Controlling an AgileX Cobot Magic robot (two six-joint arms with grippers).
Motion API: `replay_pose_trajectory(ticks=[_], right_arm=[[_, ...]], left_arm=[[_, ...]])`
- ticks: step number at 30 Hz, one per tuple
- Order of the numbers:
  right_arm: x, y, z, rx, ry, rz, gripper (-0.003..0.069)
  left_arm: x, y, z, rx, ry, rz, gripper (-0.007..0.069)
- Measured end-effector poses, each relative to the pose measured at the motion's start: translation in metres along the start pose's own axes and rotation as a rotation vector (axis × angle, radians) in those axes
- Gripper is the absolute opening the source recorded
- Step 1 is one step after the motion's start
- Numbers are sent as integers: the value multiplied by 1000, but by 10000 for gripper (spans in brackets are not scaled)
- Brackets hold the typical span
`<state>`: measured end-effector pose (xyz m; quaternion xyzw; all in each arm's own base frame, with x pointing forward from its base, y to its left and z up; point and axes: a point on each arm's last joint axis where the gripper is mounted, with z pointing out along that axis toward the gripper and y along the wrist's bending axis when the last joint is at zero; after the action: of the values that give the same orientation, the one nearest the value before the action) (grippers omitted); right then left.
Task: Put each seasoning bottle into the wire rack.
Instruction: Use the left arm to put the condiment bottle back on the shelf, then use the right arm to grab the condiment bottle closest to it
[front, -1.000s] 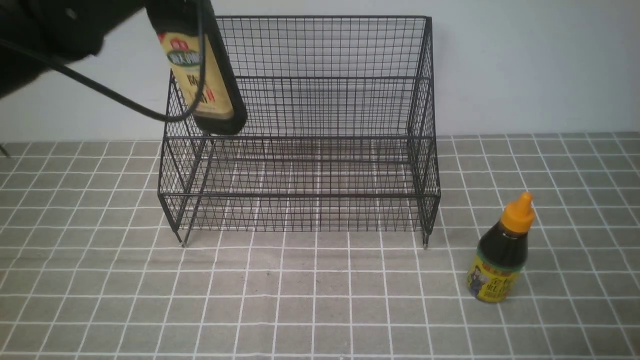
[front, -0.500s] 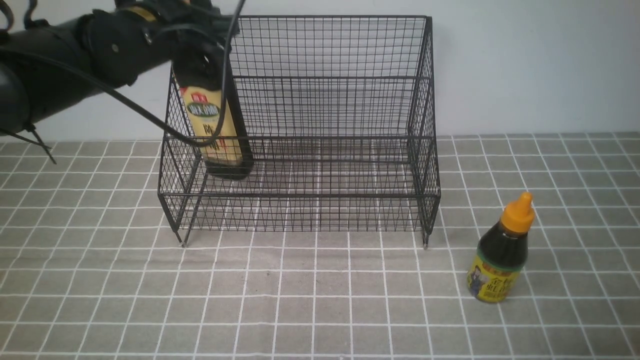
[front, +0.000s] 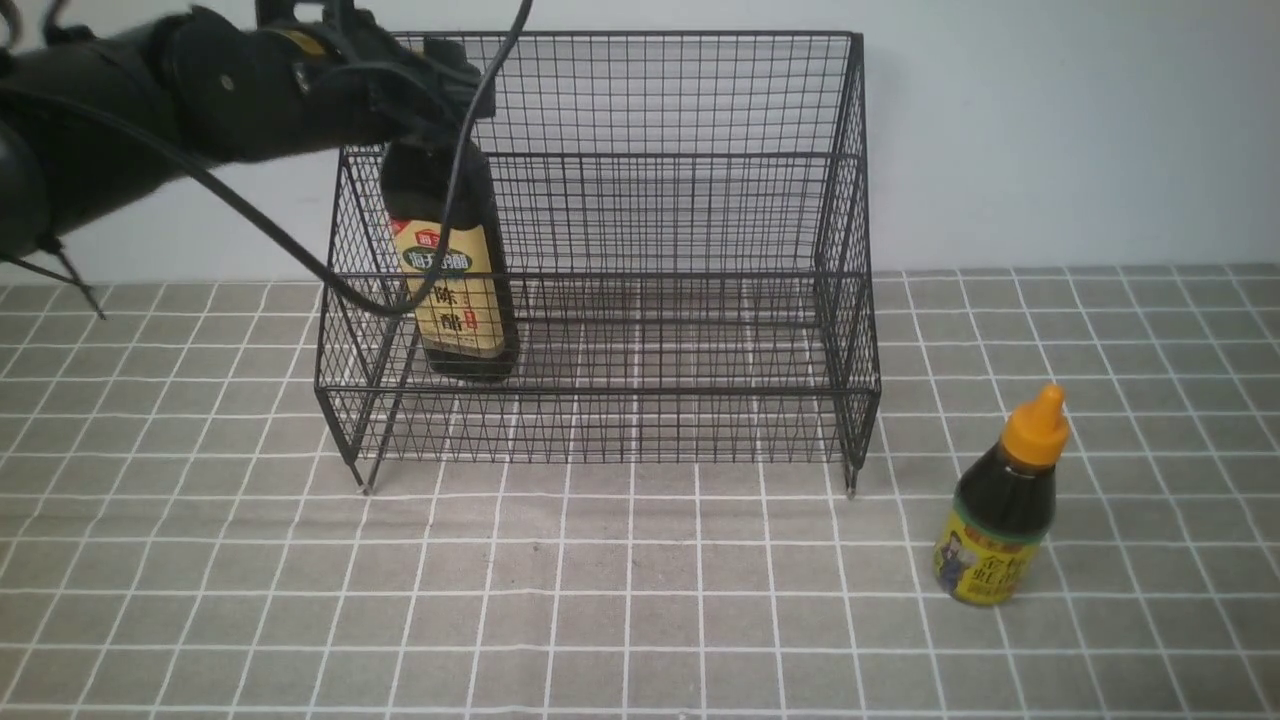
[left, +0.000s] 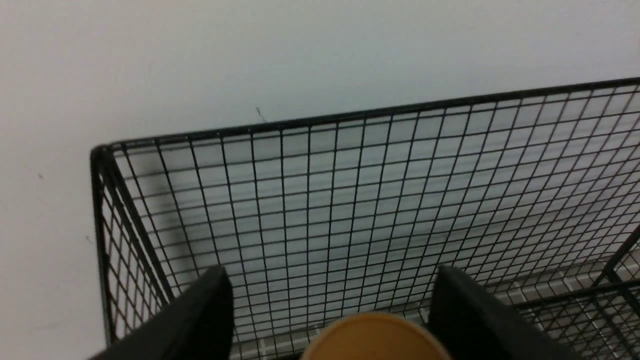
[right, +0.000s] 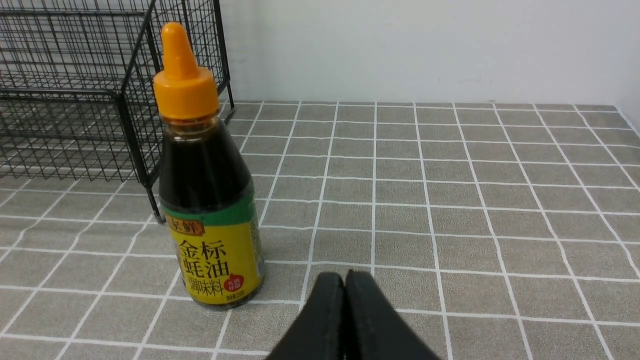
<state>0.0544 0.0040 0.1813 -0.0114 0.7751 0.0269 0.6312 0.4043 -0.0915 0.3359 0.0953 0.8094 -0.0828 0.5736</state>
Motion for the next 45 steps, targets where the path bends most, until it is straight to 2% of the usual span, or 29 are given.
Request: replay_pose_trajectory(ticks=[6, 10, 14, 16, 19, 27, 35, 45], right_arm=[[0, 0, 0, 0, 0, 0, -15], [0, 0, 0, 0, 0, 0, -15], [0, 0, 0, 0, 0, 20, -15], [0, 0, 0, 0, 0, 22, -15], [0, 0, 0, 0, 0, 22, -15], [0, 0, 0, 0, 0, 22, -15], [0, 0, 0, 0, 0, 22, -15], [0, 0, 0, 0, 0, 22, -15]], left_arm=[[-43, -4, -56, 10, -118, 96, 460], [-53, -10, -90, 58, -72, 114, 385], [-48, -11, -128, 123, 98, 102, 230], [-41, -8, -154, 144, 238, 69, 80], [-34, -5, -184, 129, 333, 18, 8], [7, -14, -261, 110, 270, -37, -7], [56, -28, -336, 143, 139, -50, -7], [72, -35, -377, 155, 74, 16, -7]])
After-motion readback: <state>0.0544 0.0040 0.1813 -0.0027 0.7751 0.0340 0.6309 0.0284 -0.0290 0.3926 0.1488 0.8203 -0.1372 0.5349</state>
